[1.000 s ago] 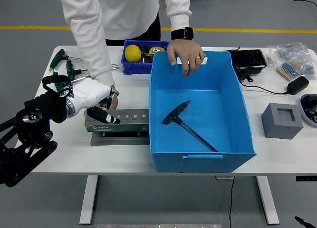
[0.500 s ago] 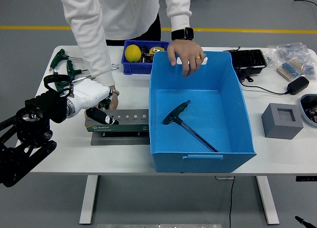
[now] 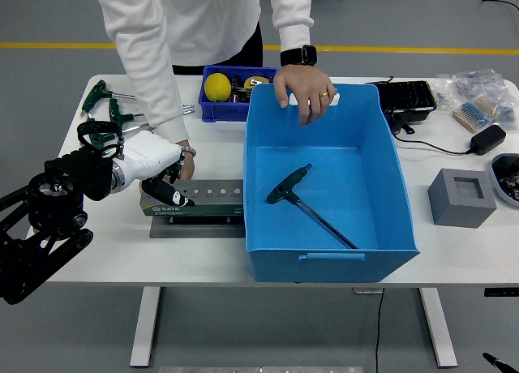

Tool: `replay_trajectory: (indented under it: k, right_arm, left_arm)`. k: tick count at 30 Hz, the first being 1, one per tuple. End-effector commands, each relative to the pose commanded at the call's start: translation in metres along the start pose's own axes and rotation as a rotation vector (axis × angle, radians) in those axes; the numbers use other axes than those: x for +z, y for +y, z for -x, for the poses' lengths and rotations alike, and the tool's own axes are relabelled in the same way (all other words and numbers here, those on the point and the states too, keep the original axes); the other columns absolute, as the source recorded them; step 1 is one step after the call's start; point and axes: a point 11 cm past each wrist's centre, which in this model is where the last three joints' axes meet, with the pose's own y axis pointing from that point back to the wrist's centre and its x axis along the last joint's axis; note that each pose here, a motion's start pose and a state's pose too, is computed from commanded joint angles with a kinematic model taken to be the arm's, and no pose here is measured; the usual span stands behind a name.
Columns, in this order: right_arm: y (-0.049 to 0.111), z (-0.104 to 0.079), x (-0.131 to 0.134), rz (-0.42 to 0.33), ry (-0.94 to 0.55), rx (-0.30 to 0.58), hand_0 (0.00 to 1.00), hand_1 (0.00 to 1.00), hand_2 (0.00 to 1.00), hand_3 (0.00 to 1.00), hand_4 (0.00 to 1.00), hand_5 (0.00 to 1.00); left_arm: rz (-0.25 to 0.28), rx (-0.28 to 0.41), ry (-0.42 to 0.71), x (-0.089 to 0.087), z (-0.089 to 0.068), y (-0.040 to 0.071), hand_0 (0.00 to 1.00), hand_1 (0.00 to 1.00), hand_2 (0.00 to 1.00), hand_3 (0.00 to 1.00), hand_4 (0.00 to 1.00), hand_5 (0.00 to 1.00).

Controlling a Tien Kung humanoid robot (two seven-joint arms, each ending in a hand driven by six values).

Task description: Lift tool from toolbox,place it in box,lift tool from toolbox,place it in box

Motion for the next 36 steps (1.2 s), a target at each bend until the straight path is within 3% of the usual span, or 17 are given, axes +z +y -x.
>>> replay_trajectory:
  k: [1, 6, 7, 12, 13, 18, 19, 24, 25, 30, 31, 36]
  right_arm:
    - [0.000, 0.000, 0.000, -0.001, 0.000, -0.001, 0.771, 0.692, 0.729, 0.702, 0.992, 0.782]
    - [0.000, 0.001, 0.000, -0.001, 0.001, -0.001, 0.771, 0.692, 0.729, 0.702, 0.992, 0.782]
    - [0.000, 0.000, 0.000, 0.000, 0.001, -0.001, 0.771, 0.692, 0.729, 0.702, 0.992, 0.781]
    - [0.000, -0.001, 0.001, 0.001, 0.000, 0.002, 0.771, 0.692, 0.729, 0.702, 0.992, 0.781]
    - [0.000, -0.001, 0.001, 0.002, 0.000, 0.002, 0.771, 0.692, 0.729, 0.702, 0.992, 0.781]
    - [0.000, 0.000, 0.002, 0.004, -0.001, 0.000, 0.771, 0.692, 0.729, 0.702, 0.992, 0.781]
    - [0.000, 0.000, 0.002, 0.005, -0.001, -0.001, 0.771, 0.692, 0.729, 0.702, 0.992, 0.781]
    - [0.000, 0.001, 0.004, 0.007, 0.000, -0.002, 0.771, 0.692, 0.729, 0.702, 0.992, 0.781]
    - [0.000, 0.001, 0.004, 0.007, 0.000, -0.002, 0.771, 0.692, 0.729, 0.702, 0.991, 0.782]
    - [0.000, 0.002, 0.005, 0.010, 0.000, -0.002, 0.771, 0.692, 0.729, 0.702, 0.991, 0.782]
    - [0.000, 0.002, 0.005, 0.010, 0.000, -0.002, 0.771, 0.692, 0.729, 0.702, 0.991, 0.782]
    - [0.000, 0.002, 0.006, 0.012, -0.002, -0.003, 0.771, 0.692, 0.729, 0.702, 0.991, 0.782]
  left_arm:
    - [0.000, 0.001, -0.001, 0.000, 0.000, 0.000, 0.607, 0.244, 0.223, 0.216, 0.998, 0.719]
    - [-0.002, -0.003, -0.003, -0.001, 0.001, 0.000, 0.607, 0.244, 0.223, 0.216, 0.998, 0.719]
    - [-0.002, -0.004, -0.003, -0.001, 0.001, 0.000, 0.567, 0.197, 0.193, 0.179, 0.998, 0.722]
    - [-0.005, -0.013, -0.006, -0.002, 0.005, -0.001, 0.567, 0.197, 0.193, 0.179, 0.998, 0.722]
    - [-0.005, -0.013, -0.006, -0.003, 0.005, -0.001, 0.529, 0.164, 0.164, 0.160, 0.998, 0.711]
    - [0.005, 0.013, -0.006, -0.001, 0.003, -0.001, 0.529, 0.164, 0.164, 0.160, 0.998, 0.711]
    - [0.007, 0.024, -0.006, -0.001, 0.001, -0.001, 0.419, 0.124, 0.132, 0.121, 0.998, 0.647]
    - [0.018, 0.077, -0.003, 0.000, -0.006, 0.000, 0.419, 0.124, 0.132, 0.121, 0.998, 0.647]
    - [0.020, 0.085, -0.002, 0.001, -0.007, 0.000, 0.321, 0.063, 0.086, 0.085, 0.998, 0.483]
    - [0.035, 0.126, -0.001, 0.003, -0.012, 0.001, 0.321, 0.063, 0.086, 0.085, 0.998, 0.483]
    - [0.038, 0.134, 0.000, 0.003, -0.013, 0.001, 0.272, 0.017, 0.054, 0.058, 0.998, 0.401]
    - [0.058, 0.192, 0.001, 0.005, -0.022, 0.004, 0.272, 0.017, 0.054, 0.058, 0.998, 0.401]
